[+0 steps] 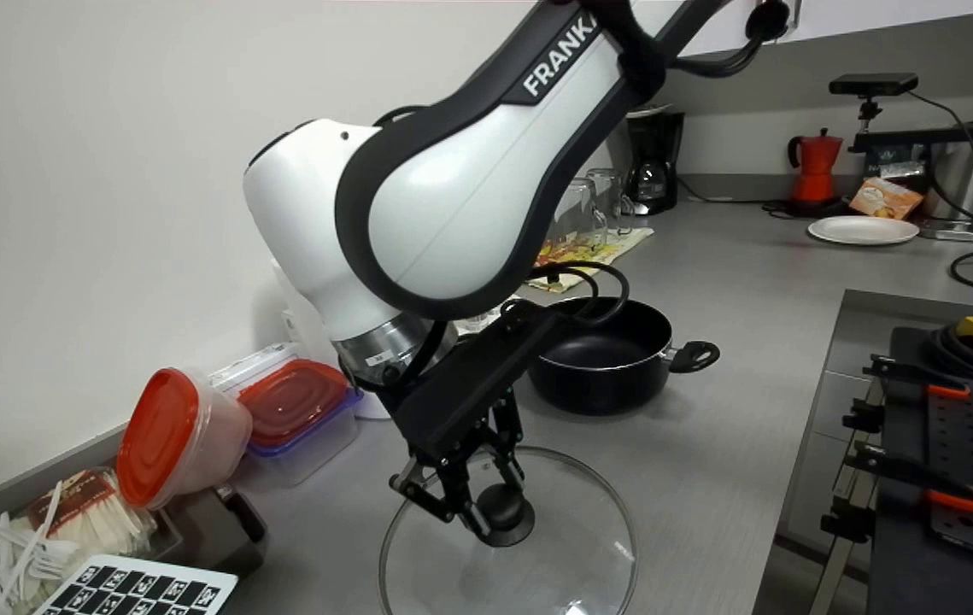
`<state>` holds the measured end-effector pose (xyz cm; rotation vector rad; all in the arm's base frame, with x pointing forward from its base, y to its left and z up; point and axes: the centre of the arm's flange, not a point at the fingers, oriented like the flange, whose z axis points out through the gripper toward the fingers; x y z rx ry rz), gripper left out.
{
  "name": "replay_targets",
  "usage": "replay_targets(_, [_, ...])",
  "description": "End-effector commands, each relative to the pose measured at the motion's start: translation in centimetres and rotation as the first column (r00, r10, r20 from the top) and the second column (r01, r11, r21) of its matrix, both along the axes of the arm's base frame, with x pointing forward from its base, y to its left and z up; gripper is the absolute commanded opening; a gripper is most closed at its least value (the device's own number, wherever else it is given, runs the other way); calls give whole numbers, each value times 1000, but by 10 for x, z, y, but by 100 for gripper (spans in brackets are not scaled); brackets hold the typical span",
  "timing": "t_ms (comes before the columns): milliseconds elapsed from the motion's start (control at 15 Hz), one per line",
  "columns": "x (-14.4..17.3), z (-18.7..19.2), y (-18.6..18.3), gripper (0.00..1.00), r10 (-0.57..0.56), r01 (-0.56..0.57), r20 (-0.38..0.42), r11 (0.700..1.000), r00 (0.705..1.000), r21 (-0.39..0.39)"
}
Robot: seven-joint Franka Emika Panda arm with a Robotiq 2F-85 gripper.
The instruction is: Take the lid off the pot on the counter
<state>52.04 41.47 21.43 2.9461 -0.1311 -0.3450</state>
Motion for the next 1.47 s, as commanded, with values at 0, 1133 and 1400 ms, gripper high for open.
replay_targets(0, [22, 8, 24, 25, -47, 44, 56, 998, 997, 49])
replay_targets(1133, [10, -61, 28, 25, 71, -66, 178, 997, 982, -32])
replay_targets(1400, [3, -68, 28, 25, 111, -104, 137, 993, 984, -52])
